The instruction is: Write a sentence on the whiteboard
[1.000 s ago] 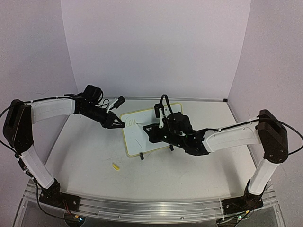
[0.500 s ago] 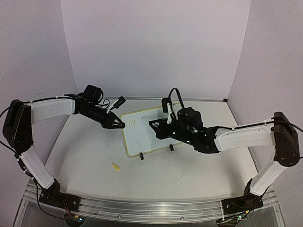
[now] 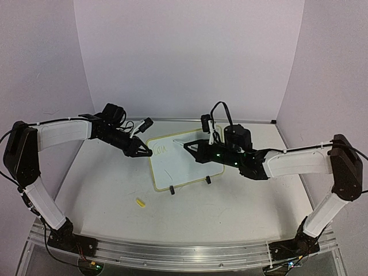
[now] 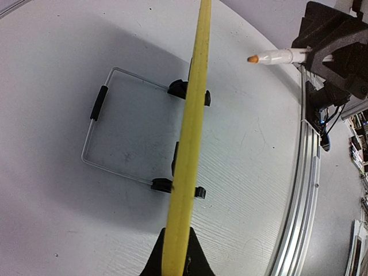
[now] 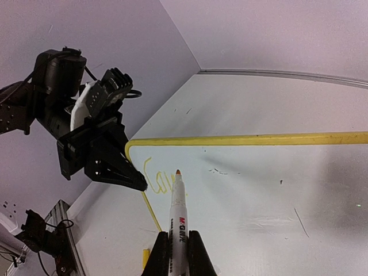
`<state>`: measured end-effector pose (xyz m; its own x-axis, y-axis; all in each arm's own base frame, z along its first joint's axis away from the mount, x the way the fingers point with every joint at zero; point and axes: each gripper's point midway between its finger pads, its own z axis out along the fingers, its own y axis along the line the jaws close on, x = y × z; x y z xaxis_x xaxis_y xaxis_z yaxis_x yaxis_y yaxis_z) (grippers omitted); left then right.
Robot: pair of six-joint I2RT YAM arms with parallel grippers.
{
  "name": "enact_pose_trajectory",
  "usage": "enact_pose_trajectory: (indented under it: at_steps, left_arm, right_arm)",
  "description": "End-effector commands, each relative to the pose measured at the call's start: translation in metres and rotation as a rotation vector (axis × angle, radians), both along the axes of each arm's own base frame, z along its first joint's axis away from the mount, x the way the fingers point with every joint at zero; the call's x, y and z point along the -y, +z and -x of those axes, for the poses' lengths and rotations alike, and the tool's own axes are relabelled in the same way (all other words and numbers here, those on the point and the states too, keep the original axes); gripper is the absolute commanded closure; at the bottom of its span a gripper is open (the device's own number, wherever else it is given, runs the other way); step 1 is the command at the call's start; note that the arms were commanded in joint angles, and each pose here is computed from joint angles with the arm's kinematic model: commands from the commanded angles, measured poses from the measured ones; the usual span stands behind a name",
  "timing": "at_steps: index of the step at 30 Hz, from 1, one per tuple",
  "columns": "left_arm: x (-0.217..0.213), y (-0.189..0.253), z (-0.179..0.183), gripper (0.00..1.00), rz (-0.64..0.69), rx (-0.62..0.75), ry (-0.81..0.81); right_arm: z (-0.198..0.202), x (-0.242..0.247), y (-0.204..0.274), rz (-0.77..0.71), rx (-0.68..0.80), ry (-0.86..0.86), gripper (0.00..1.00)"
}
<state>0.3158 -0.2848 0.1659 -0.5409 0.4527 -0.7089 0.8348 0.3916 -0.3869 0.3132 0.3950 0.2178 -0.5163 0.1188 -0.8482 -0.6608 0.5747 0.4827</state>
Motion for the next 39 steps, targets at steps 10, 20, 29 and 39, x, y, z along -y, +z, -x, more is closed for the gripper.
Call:
enact_pose_trajectory:
  at_steps: [10,20,29,39]
  left_arm:
    - [-0.010,-0.004,-0.010,1.00,-0.086,0.057,0.043]
    - [-0.010,-0.008,-0.010,1.00,-0.092,0.048,0.042]
    - [-0.010,-0.009,-0.010,1.00,-0.092,0.044,0.041]
    - [-0.010,-0.009,-0.010,1.00,-0.094,0.045,0.041]
  right_arm:
    - [-0.008,-0.018,-0.001,-0.012,0.005,0.029,1.00]
    - [-0.009,-0.030,-0.004,0.007,0.003,0.074,1.00]
    - [-0.010,-0.037,-0.012,0.016,-0.019,0.093,1.00]
    - [-0.021,-0.021,-0.014,0.021,-0.025,-0.019,1.00]
